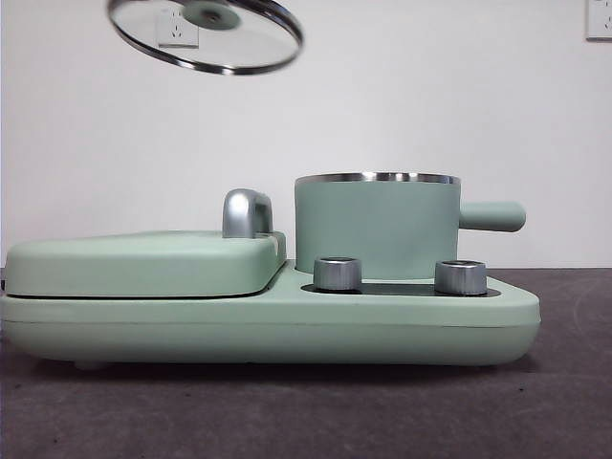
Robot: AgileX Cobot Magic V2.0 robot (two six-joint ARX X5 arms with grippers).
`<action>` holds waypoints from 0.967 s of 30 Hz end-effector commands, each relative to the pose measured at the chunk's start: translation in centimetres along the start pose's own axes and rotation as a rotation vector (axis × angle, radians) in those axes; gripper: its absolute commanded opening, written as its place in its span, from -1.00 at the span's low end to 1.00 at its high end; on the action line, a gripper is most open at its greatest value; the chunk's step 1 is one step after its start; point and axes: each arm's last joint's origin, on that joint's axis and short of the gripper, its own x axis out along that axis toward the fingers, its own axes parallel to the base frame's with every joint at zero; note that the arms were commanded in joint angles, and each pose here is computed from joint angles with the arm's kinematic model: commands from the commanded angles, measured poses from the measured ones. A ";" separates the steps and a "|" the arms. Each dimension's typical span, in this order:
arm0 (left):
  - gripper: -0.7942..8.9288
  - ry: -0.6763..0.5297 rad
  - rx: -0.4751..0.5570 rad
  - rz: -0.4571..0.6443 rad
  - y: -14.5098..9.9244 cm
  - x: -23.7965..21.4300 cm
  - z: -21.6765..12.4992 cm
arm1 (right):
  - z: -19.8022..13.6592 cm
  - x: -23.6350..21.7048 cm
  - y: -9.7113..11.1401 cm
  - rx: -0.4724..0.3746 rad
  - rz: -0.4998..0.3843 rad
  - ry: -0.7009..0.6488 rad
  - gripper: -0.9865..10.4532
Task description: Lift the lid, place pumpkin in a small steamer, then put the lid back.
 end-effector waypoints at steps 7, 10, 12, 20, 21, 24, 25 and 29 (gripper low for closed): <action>-0.82 -0.089 0.044 -0.079 -2.1 4.6 0.5 | 0.2 0.1 0.1 0.010 0.000 -0.005 -0.21; -0.82 -0.136 0.054 -0.094 -2.6 6.1 0.6 | 0.2 0.1 0.1 0.011 0.000 -0.004 -0.21; -0.82 -0.164 0.055 -0.102 -2.9 7.0 0.6 | 0.2 0.1 0.1 0.011 0.000 -0.004 -0.21; -0.82 -0.205 0.064 -0.132 -4.0 9.9 -0.1 | 0.2 0.1 0.0 0.011 -0.004 -0.004 -0.21; -0.82 -0.206 0.065 -0.135 -4.1 10.2 -0.2 | 0.2 0.1 0.0 0.011 -0.005 -0.004 -0.21; -0.82 -0.199 0.065 -0.140 -4.2 11.3 -0.6 | 0.2 0.1 0.0 0.011 -0.028 -0.006 -0.21; -0.82 -0.197 0.065 -0.141 -4.2 11.6 -0.7 | 0.2 0.1 0.0 0.011 -0.033 -0.007 -0.21; -0.82 -0.209 0.059 -0.143 -4.3 12.6 -1.1 | 0.2 0.1 -0.1 0.011 -0.045 -0.007 -0.21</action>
